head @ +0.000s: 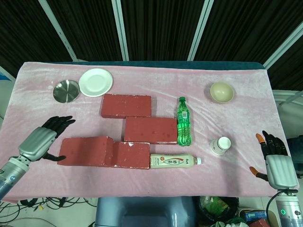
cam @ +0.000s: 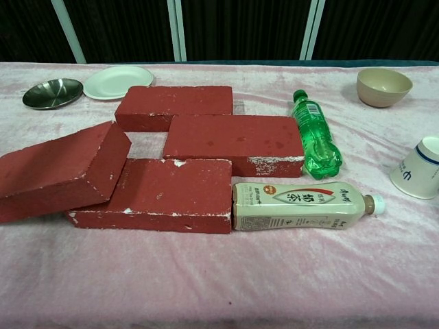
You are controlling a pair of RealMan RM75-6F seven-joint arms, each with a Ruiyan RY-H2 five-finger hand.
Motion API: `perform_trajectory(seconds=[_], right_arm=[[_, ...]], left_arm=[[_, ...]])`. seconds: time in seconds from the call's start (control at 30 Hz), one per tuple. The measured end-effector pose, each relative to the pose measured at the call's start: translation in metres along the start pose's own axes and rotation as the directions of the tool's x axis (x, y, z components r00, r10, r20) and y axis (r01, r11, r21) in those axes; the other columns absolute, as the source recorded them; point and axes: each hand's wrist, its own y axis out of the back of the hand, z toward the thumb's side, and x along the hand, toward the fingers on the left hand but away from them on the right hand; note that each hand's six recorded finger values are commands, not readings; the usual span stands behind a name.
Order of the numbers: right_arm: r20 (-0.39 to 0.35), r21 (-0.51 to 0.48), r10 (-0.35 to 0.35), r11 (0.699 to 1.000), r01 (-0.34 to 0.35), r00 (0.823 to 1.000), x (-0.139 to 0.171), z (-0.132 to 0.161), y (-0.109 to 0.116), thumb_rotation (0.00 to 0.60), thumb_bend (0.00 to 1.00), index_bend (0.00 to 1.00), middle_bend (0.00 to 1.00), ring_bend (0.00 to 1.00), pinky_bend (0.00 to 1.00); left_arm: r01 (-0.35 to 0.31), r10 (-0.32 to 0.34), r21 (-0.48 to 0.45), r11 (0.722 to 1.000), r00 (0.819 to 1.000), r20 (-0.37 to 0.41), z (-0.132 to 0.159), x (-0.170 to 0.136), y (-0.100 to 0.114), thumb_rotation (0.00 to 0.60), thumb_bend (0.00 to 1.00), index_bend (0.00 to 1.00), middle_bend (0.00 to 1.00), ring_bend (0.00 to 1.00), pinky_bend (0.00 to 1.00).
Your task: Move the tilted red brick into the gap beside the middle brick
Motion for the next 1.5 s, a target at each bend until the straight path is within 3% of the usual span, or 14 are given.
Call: perform_trajectory(seconds=[0.27,0.67,1.5], right_arm=[[0.001,-0.001,-0.002,1.0,0.002,1.0,0.001,0.0,0.001,0.6,0.04,0.0,0.0,0.0,0.08],[0.004,-0.002,0.005,1.0,-0.005,1.0,0.0,-0.001,0.0,0.6,0.04,0.0,0.0,0.0,0.08],[0.008,-0.002,0.018,1.0,-0.018,1.0,0.0,-0.002,-0.001,0.6,0.04,0.0,0.0,0.0,0.08]], left_arm=[[0.064,-0.065,-0.024,0.998,0.997,-0.047,-0.029,-0.004,-0.033,0.6,0.0,0.0,0.0,0.0,0.0],[0.166,-0.168,-0.07,0.984,0.986,-0.021,-0.038,0.009,-0.074,0.6,0.0,0.0,0.0,0.0,0.0],[0.189,-0.185,-0.076,0.979,0.981,0.057,-0.016,0.045,-0.094,0.6,0.0,0.0,0.0,0.0,0.0]])
